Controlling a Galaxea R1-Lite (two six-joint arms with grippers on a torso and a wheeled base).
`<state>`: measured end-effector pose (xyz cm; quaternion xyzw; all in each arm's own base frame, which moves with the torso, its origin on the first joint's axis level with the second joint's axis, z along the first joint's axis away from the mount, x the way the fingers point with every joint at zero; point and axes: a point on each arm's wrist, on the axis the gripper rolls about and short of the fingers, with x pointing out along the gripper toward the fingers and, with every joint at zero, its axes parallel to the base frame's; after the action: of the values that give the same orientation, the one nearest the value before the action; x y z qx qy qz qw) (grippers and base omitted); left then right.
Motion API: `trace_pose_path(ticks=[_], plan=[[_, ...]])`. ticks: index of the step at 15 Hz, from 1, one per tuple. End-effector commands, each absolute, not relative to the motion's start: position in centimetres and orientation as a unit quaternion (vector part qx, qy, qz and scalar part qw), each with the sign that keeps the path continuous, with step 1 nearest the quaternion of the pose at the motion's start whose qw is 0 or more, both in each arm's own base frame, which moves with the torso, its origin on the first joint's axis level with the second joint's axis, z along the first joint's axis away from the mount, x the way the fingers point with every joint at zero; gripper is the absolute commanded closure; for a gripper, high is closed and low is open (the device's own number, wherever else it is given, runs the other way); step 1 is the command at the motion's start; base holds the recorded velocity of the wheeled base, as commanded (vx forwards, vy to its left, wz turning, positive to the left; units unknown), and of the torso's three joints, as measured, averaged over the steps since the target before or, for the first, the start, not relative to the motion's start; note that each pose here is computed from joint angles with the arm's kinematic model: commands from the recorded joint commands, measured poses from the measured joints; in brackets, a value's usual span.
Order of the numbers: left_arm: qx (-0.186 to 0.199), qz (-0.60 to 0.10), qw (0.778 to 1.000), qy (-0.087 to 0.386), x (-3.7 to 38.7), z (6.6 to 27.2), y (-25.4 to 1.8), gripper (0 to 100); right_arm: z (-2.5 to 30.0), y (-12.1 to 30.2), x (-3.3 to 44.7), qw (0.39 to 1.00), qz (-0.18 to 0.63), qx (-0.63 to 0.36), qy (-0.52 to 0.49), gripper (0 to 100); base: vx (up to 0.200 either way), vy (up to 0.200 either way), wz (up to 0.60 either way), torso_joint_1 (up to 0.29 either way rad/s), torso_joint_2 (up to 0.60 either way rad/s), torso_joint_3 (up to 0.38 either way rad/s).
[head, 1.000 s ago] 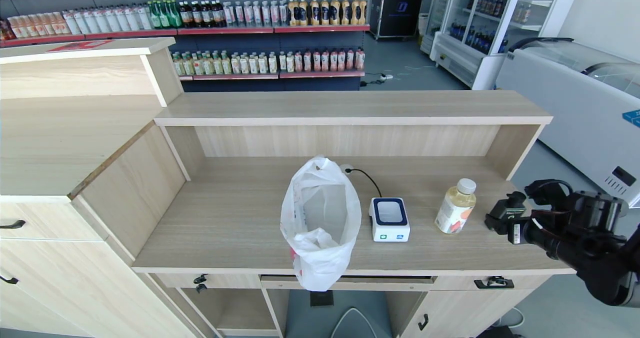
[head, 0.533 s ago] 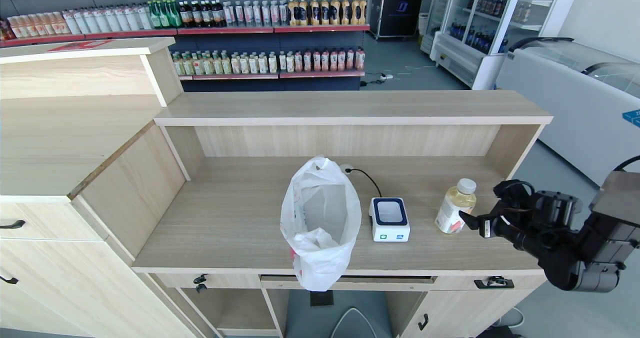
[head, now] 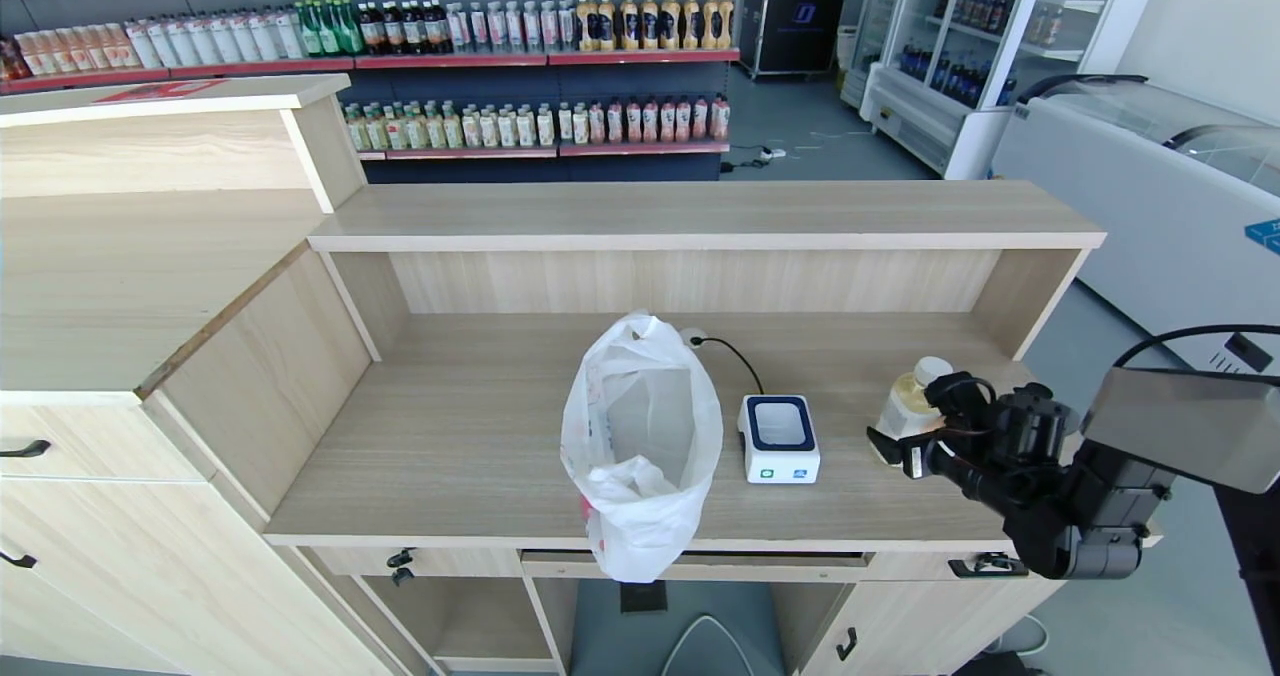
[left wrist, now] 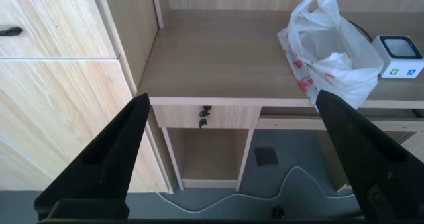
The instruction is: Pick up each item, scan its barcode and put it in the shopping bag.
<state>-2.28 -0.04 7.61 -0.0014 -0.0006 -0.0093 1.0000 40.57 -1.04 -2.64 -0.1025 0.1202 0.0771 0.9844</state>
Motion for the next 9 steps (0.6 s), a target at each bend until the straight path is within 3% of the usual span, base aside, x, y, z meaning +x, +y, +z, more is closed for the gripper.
trace_pose_path(ticks=[1,9], plan=[[-0.002,-0.009,1.000,-0.001,-2.3,7.6,0.0,0,-3.7,-0.6,41.6,0.984,0.083,-0.105,0.115,0,0.000,0.000,0.00,0.000,0.00,0.000],[-0.002,-0.009,1.000,-0.001,-2.3,7.6,0.0,0,-4.5,1.4,44.6,0.986,0.103,-0.108,0.071,0,0.000,0.000,0.00,0.000,0.00,0.000]])
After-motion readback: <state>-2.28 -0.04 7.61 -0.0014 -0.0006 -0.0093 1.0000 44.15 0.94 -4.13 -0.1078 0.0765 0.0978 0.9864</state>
